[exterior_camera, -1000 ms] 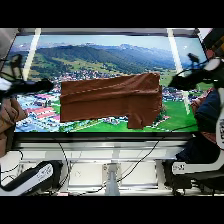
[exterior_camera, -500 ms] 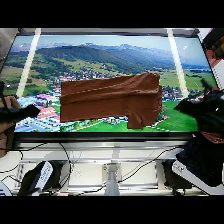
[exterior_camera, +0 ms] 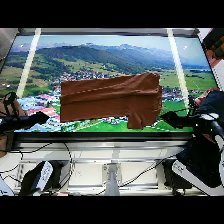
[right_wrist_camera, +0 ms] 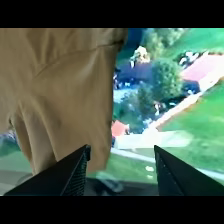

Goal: Fold the clothes and pants, and hang the long-sleeved shirts on hangers.

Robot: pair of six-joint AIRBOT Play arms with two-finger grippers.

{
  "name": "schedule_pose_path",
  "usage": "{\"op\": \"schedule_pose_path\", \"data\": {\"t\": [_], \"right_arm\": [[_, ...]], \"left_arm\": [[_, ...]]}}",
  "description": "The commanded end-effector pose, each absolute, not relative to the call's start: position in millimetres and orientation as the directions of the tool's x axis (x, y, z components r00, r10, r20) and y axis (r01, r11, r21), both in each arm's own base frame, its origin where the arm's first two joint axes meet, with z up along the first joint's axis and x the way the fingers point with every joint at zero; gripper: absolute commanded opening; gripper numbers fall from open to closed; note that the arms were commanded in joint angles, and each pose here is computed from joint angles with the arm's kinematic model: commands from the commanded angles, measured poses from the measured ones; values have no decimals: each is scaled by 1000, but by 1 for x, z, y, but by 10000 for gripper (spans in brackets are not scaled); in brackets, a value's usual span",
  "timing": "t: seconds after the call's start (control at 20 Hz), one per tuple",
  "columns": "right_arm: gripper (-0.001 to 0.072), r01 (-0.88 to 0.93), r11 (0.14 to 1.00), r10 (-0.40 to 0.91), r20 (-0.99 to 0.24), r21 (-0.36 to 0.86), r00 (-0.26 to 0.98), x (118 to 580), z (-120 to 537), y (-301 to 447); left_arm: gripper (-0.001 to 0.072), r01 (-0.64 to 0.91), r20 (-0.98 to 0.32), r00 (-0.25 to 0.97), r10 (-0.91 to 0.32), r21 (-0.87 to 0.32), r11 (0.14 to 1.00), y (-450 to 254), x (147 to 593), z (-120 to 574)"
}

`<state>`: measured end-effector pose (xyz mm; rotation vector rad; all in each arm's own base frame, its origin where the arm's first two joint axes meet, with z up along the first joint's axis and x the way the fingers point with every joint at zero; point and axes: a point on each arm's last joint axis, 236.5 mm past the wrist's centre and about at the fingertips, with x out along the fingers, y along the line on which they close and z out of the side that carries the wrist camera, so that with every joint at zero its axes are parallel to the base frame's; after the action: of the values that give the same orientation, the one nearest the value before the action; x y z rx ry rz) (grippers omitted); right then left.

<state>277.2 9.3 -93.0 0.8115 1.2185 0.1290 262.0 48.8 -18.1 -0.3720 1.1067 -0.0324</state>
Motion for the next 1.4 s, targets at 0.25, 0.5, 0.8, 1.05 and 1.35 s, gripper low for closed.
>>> {"op": "schedule_pose_path", "data": {"t": [0.25,0.5,0.8,1.05,1.35], "right_arm": [[482,379,563,606,-679,735,416,293,-115,31],[459,318,611,631,-688,725,357,294,-126,61],[412,280,622,641,-680,732,356,297,-124,71],[374,253,623,644,-669,740,372,302,-116,71],[14,238,620,651,-660,747,375,302,-111,73]], "left_arm": [[644,-161,-829,513,-223,-348,923,45,276,-11],[644,-164,-828,514,-224,-351,922,45,276,-11],[644,-163,-830,511,-226,-352,922,45,275,-11],[644,-170,-836,495,-236,-360,917,42,270,-19],[644,-236,-780,509,-364,-533,813,5,263,-44]]}}
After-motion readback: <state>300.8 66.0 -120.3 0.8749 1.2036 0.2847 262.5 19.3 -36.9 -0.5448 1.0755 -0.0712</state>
